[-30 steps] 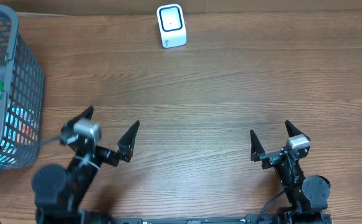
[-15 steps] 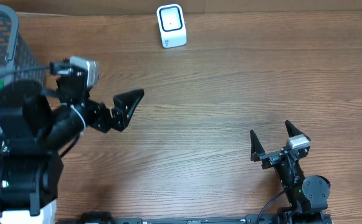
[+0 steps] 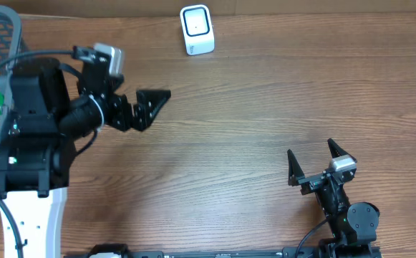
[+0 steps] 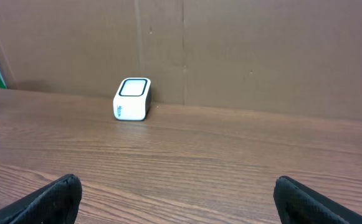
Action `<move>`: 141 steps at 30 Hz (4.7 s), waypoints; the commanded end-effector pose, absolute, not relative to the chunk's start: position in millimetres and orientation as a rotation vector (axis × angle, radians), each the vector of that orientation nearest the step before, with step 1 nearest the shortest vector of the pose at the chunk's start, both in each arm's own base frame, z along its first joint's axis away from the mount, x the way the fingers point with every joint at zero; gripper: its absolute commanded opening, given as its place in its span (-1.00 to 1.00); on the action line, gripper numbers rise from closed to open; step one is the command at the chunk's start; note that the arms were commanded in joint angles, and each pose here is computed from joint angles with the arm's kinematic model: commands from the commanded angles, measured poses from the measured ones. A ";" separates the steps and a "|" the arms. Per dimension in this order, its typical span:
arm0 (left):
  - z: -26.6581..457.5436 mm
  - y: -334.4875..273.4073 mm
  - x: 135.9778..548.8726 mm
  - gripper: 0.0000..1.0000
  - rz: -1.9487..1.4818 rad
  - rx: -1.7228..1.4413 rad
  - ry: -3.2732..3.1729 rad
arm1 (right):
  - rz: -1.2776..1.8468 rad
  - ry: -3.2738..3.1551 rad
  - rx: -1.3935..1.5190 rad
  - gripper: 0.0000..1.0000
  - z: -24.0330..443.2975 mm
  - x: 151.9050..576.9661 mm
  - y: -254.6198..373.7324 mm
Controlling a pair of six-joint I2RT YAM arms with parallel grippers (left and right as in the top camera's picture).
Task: Scan the item barcode
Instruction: 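Raise the left gripper and swing it over the grey basket, then lower the left gripper into the basket toward the snack bag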
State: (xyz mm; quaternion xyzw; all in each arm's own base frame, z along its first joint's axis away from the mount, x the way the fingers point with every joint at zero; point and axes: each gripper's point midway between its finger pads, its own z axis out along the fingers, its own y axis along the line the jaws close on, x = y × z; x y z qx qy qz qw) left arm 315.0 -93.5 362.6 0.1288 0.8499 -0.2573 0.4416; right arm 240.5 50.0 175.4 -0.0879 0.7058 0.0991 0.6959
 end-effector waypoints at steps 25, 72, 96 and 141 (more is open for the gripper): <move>411.7 170.7 290.9 0.86 0.157 -0.962 1.915 | 0.224 1.568 -0.193 1.00 174.2 240.4 49.7; 370.0 205.9 322.8 0.96 0.131 -1.063 1.983 | 0.225 1.568 -0.194 1.00 174.2 240.4 49.8; 373.6 231.5 318.3 0.99 0.210 -1.081 1.941 | 0.224 1.568 -0.193 1.00 174.2 240.4 49.7; 146.6 361.5 221.5 1.00 0.702 -1.640 2.029 | 0.224 1.568 -0.193 1.00 174.2 240.4 49.7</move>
